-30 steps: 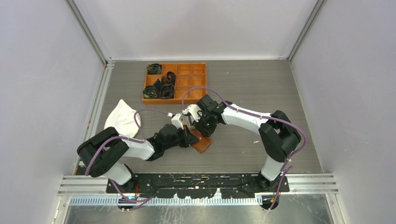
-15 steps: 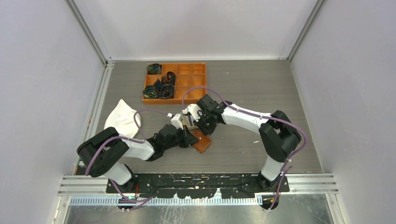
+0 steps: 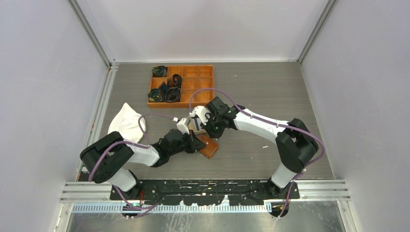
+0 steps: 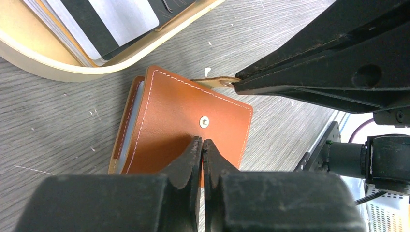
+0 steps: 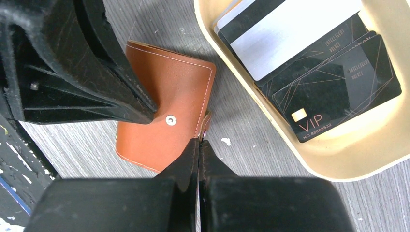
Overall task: Put the credit cards into the card holder
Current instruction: Close the card holder at the center of the board.
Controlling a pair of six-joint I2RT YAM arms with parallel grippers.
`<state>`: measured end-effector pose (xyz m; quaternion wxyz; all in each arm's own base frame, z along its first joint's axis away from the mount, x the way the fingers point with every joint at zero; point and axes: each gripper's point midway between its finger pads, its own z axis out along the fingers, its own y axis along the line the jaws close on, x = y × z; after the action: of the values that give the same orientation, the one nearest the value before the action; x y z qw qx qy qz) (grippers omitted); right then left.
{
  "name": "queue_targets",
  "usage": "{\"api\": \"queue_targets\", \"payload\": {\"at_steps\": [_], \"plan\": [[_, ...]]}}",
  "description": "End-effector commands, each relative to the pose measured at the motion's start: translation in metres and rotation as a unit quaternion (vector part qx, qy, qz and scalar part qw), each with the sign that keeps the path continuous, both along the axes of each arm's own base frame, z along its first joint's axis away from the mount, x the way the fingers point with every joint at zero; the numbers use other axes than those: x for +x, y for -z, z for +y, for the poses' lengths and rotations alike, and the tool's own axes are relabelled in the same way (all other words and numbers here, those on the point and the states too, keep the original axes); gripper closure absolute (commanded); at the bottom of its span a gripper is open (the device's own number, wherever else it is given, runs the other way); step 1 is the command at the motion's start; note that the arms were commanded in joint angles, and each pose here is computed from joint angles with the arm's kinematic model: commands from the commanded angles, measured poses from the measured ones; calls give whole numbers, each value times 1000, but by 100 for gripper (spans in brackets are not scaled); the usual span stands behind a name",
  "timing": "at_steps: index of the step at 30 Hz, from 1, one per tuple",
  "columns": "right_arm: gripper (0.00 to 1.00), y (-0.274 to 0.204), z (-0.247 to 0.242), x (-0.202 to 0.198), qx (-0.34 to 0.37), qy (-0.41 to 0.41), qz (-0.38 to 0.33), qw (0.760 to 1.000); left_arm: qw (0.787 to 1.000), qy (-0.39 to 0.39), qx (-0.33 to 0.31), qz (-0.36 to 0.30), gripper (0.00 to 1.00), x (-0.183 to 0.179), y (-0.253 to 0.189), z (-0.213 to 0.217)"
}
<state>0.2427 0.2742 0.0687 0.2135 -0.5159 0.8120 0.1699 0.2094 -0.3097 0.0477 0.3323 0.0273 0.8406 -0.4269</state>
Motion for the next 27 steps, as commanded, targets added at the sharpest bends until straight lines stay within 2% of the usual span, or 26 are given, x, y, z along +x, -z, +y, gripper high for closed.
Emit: {"api": "queue_targets", "payload": {"at_steps": [1, 14, 19, 27], "plan": [[99, -17, 12, 1, 33, -31, -27, 999, 1000, 9, -15, -1, 95, -3, -2, -3], [99, 2, 13, -9, -16, -84, -69, 994, 999, 6, -42, 1, 94, -1, -5, -1], [99, 10, 13, -11, -30, -91, -71, 993, 999, 1, -50, -6, 88, 0, -12, 4], [99, 12, 15, -14, -34, -102, -75, 991, 1000, -22, -11, -12, 83, 3, -12, 21]]}}
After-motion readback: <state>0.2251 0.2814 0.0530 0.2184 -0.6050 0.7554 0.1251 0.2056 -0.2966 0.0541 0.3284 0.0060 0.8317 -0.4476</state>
